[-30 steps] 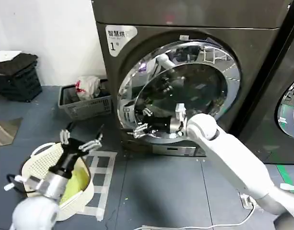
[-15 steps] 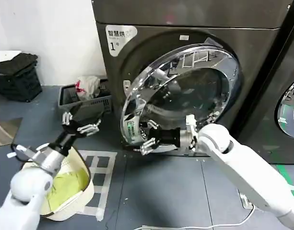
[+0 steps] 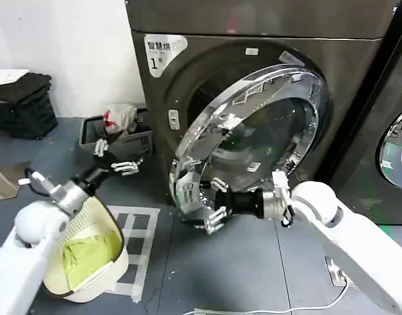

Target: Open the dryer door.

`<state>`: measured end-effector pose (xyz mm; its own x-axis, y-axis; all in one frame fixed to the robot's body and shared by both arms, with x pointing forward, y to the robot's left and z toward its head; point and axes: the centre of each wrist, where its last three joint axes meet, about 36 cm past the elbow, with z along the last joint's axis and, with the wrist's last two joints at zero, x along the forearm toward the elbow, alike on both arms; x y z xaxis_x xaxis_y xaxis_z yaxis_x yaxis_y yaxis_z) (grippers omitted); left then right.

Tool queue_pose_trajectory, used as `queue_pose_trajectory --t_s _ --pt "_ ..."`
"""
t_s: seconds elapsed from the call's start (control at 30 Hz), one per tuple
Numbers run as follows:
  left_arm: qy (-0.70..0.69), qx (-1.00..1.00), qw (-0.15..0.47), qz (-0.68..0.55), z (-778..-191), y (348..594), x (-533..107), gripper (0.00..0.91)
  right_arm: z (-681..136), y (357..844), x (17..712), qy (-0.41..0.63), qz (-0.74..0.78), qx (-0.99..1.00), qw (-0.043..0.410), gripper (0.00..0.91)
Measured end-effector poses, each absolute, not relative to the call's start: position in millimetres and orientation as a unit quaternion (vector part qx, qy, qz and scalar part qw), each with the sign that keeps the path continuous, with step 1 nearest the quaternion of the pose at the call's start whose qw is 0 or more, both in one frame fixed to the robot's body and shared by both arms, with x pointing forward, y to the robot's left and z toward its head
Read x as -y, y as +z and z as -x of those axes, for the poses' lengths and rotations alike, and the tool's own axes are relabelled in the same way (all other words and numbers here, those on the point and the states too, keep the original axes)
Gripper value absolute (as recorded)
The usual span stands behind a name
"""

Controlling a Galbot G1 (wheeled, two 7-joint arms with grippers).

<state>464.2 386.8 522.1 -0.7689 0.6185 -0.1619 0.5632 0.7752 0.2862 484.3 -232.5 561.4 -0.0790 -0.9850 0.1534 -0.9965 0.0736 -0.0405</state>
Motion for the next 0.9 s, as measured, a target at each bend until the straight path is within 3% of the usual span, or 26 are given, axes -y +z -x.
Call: queue_pose_trajectory --t_s 0.63,0.9 --pt "0.176 -0.857 0.109 -0.472 -526.8 515.1 -315.2 0.907 -406.7 553.8 291.5 0.074 -0.639 0.764 0.052 0.907" --pt "0.181 -0.823 0.113 -0.526 -537.4 510.0 -272.9 0.907 -369.7 547.9 313.8 0.075 -0.544 0.834 0.043 0.907"
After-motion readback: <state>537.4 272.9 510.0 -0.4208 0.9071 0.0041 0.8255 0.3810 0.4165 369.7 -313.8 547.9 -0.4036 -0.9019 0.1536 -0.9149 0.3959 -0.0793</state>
